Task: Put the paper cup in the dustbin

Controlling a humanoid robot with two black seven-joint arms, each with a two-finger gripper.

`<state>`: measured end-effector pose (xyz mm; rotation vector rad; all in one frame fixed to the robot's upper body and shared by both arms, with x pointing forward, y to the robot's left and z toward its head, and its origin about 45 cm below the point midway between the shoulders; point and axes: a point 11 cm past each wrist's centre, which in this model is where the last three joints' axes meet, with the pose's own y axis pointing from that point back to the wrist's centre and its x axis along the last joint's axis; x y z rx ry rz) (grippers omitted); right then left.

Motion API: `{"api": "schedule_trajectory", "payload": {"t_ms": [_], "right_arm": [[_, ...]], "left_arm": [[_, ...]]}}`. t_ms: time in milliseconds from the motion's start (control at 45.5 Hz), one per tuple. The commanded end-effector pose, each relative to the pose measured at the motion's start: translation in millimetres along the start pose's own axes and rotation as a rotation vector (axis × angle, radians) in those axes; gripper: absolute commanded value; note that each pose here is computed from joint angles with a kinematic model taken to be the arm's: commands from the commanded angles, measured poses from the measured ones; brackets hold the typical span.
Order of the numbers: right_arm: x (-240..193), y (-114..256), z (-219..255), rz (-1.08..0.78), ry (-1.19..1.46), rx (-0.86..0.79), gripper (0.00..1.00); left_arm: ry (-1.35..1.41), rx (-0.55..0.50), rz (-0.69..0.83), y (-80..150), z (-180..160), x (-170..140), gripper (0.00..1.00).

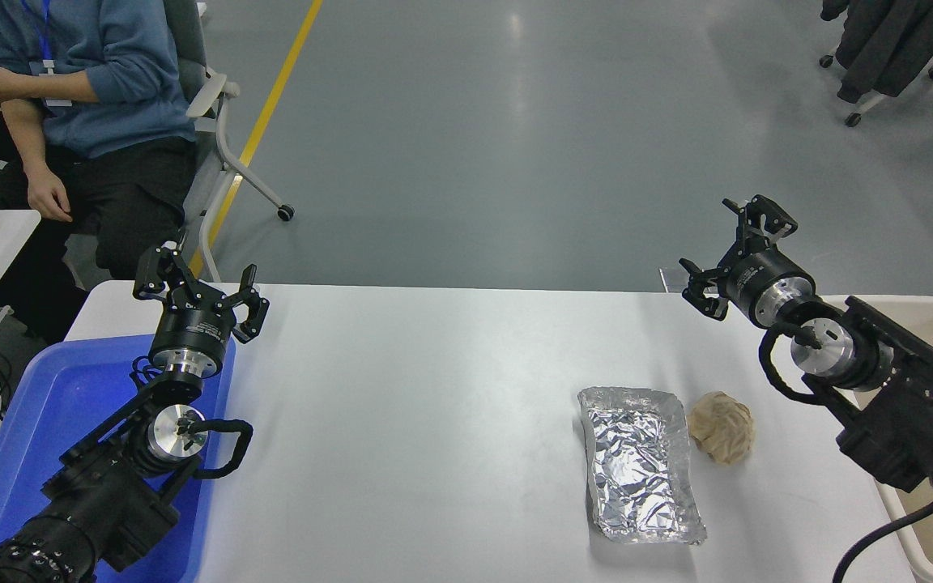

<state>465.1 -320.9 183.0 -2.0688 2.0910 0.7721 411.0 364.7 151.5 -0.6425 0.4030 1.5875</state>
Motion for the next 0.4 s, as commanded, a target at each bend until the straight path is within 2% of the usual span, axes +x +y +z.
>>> {"api": "schedule_trajectory", "payload": {"t_ms": [0,374], "right_arm": [[12,2,12,0.03,0.019,0.003,0.99],[29,7,21,0.068,0.051,-0.001,0.99]], "left_arm": [[0.001,-0.001,-0.001,0,0,0,1.0],[-0.001,0.0,0.0,0,0,0,1.0]]}}
